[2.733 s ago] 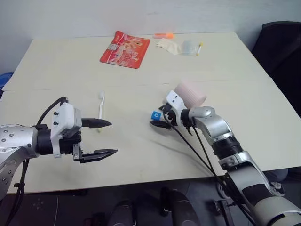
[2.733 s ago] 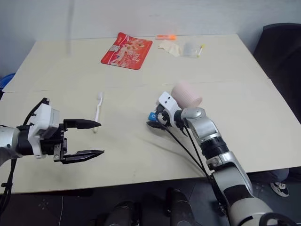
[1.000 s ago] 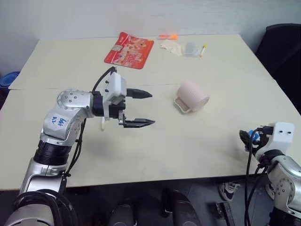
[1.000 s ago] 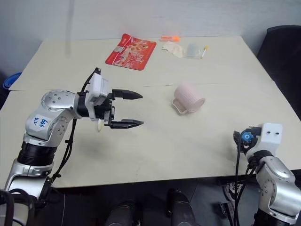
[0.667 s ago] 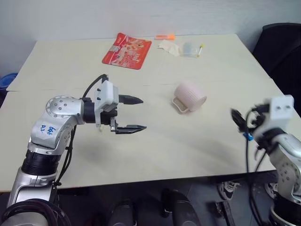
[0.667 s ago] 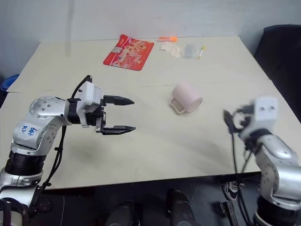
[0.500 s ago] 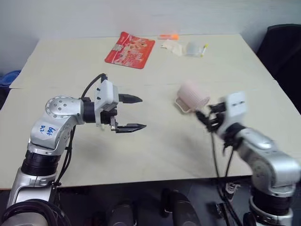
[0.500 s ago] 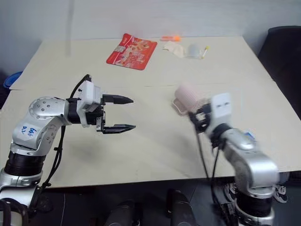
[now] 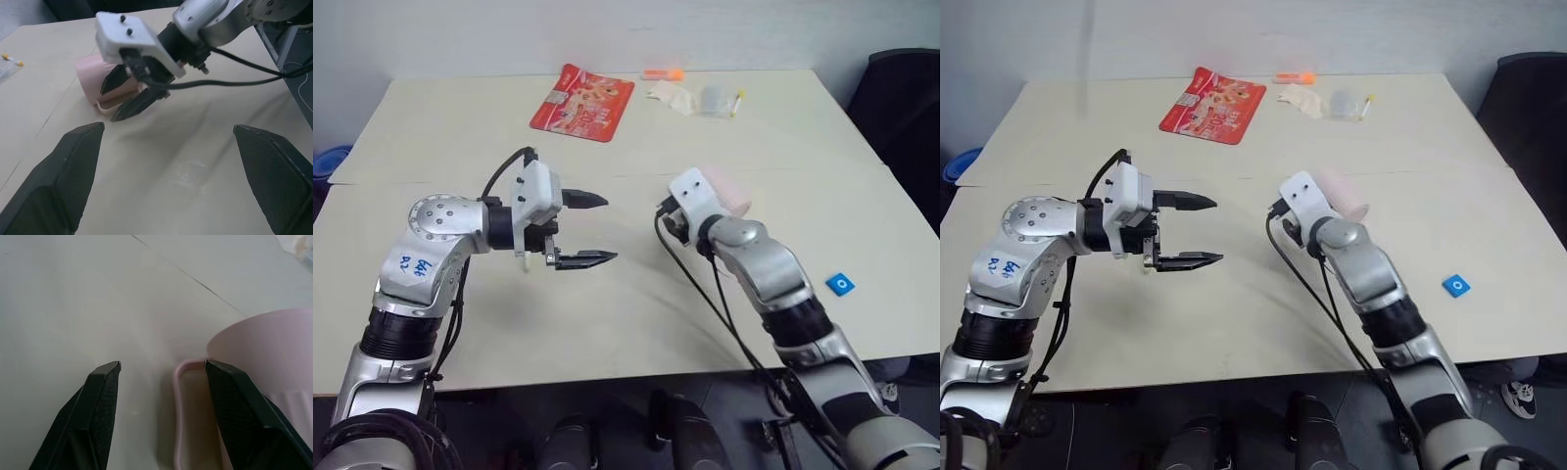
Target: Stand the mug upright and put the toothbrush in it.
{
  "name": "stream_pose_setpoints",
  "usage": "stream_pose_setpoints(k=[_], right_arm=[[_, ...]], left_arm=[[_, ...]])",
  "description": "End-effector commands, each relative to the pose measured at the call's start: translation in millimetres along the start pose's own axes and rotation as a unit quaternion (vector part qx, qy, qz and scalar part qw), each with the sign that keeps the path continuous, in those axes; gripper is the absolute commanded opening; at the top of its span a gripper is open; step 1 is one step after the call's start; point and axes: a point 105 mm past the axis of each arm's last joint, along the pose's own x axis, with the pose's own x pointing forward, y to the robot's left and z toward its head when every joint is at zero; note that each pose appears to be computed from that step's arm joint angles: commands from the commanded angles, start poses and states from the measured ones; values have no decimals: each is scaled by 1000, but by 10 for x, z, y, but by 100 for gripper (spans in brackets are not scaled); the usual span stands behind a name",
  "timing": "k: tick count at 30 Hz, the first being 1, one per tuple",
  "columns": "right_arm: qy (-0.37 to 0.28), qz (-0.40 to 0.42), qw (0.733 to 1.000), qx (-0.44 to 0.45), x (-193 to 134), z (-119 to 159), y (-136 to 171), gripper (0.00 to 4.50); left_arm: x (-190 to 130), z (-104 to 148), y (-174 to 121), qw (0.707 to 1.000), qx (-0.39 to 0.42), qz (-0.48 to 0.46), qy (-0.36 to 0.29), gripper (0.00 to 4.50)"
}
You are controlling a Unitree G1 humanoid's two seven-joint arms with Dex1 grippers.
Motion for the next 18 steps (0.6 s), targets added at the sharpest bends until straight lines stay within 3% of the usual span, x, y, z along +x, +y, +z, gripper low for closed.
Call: stream_pose_setpoints(k=[1, 10, 13, 18], right_arm=[[-2, -3, 999, 49, 49, 67, -148, 282], [11, 44, 992, 122, 129, 118, -215, 282], [4, 68, 988, 138, 151, 182, -217, 223], [-14, 72, 986, 149, 152, 280, -312, 53]], left_arm=[[-33, 117, 32, 1000, 28, 13, -6, 450], [-99, 111, 85, 999, 31, 33, -1, 450], [-112, 96, 81, 999, 30, 36, 1, 450], [-130, 94, 81, 999, 29, 39, 3, 450]])
